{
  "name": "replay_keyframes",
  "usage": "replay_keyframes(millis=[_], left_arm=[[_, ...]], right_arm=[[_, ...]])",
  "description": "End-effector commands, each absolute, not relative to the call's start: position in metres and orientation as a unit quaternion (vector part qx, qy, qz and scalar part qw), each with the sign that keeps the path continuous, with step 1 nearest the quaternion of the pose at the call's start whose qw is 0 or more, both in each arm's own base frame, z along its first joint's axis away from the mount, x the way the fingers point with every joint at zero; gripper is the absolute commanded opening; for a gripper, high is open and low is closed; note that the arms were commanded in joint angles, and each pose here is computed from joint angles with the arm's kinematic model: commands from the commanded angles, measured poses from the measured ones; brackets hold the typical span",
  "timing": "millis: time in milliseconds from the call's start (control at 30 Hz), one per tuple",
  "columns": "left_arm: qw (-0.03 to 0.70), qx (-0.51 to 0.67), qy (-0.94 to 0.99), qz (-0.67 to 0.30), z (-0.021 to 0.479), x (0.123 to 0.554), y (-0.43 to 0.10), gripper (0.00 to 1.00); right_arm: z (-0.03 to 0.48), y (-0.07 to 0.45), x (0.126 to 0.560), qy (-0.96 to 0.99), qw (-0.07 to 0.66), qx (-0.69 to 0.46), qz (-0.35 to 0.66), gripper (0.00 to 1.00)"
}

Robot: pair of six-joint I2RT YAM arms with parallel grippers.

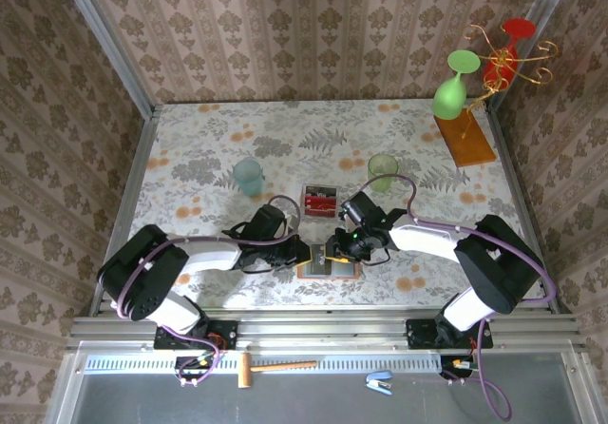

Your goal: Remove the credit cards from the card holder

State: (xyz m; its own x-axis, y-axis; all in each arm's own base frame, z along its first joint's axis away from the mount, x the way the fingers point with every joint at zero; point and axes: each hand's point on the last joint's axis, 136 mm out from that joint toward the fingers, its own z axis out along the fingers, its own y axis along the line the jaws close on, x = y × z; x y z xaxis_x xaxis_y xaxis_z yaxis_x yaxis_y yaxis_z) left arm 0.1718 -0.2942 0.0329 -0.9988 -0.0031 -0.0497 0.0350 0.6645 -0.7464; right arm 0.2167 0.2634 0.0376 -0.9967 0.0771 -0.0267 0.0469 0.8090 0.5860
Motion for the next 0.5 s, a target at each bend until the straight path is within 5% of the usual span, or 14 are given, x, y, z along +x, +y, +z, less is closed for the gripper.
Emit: replay_keyframes(millis=[0, 467], left_arm=[[0.02, 0.02, 0.915, -0.402, 0.03, 0.17, -0.296, 0.13], [0.015, 0.012, 0.916, -0.4, 0.023, 0.166, -0.292, 0.11]], right_arm=[[0.039, 0.265, 0.216, 0.946, 0.021, 0.04, 0.321, 0.28], [0.023, 0.263, 0.213, 0.948, 0.006, 0.045, 0.316, 0.28]])
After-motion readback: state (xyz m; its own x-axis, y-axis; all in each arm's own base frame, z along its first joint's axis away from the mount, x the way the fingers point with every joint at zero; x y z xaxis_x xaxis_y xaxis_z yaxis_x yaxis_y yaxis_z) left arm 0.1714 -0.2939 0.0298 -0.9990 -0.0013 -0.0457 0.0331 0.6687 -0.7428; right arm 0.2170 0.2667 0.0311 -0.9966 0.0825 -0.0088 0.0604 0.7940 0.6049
